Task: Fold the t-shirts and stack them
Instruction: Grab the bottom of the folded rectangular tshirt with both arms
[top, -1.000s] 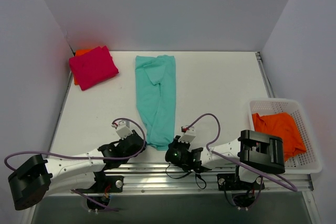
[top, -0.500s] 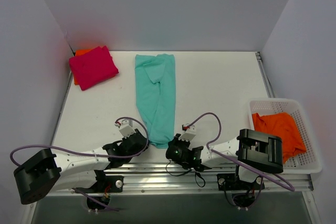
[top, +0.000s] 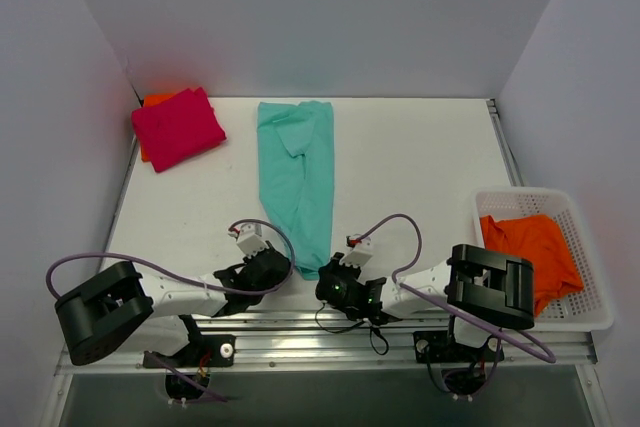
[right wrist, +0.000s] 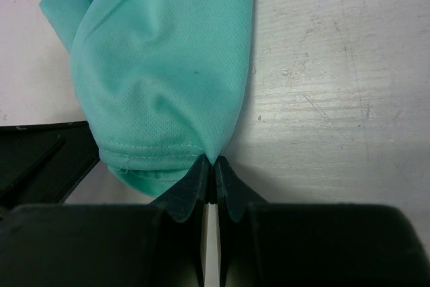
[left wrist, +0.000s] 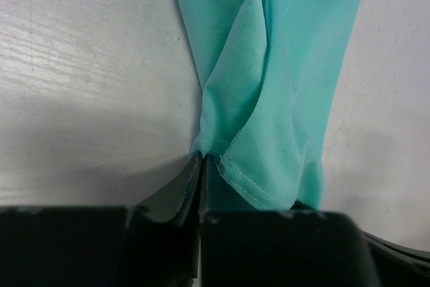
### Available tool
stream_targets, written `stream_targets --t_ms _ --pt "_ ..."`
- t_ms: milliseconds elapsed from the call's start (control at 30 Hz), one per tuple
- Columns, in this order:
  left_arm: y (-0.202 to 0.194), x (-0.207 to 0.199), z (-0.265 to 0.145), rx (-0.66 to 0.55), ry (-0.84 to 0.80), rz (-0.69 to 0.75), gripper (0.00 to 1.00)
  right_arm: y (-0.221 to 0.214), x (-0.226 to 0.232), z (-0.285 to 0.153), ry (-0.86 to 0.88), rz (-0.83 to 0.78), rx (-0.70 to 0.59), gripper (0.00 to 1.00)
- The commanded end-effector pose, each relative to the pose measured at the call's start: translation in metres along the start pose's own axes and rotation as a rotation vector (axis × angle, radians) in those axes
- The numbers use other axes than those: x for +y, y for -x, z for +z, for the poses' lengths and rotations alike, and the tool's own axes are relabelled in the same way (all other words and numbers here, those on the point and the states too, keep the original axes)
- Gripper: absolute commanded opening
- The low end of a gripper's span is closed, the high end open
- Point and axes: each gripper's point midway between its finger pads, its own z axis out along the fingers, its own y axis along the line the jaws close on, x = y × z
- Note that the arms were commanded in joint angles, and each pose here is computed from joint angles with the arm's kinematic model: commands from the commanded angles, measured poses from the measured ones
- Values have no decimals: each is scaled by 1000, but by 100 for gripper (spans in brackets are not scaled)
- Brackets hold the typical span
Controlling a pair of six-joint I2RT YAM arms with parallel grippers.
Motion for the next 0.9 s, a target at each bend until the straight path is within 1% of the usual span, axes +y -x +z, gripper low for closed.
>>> stream_targets --t_ms 0,233,267,300,367,400,433,467,533,567,633,867 --pt "-1 1 5 -7 16 26 2 -22 -58 -1 -140 -162 82 0" --pt "6 -1 -3 -16 5 31 2 -19 -63 -3 -145 -155 76 0" --pt "3 9 -8 1 40 56 2 -17 -63 -3 -145 -153 73 0" --pt "7 3 -14 0 29 30 2 -16 -64 -4 -147 -151 71 0" --pt "4 17 -23 24 78 59 2 -13 -68 -5 -157 -153 66 0" --pt "7 14 -30 25 61 48 2 -12 -67 -6 -154 -150 63 0" --pt "5 24 -34 38 91 66 2 -11 -69 -6 -159 -151 61 0" --pt "9 21 -40 35 76 46 2 -10 -70 -7 -160 -151 59 0" --pt "7 31 -47 50 96 62 2 -10 -71 -7 -164 -156 61 0" --pt "11 29 -50 45 82 44 2 -10 -73 -8 -170 -163 61 0" --pt "10 35 -56 54 91 53 2 -11 -73 -8 -172 -166 65 0" --pt "20 30 -70 56 81 46 2 -3 -64 -13 -175 -187 59 0"
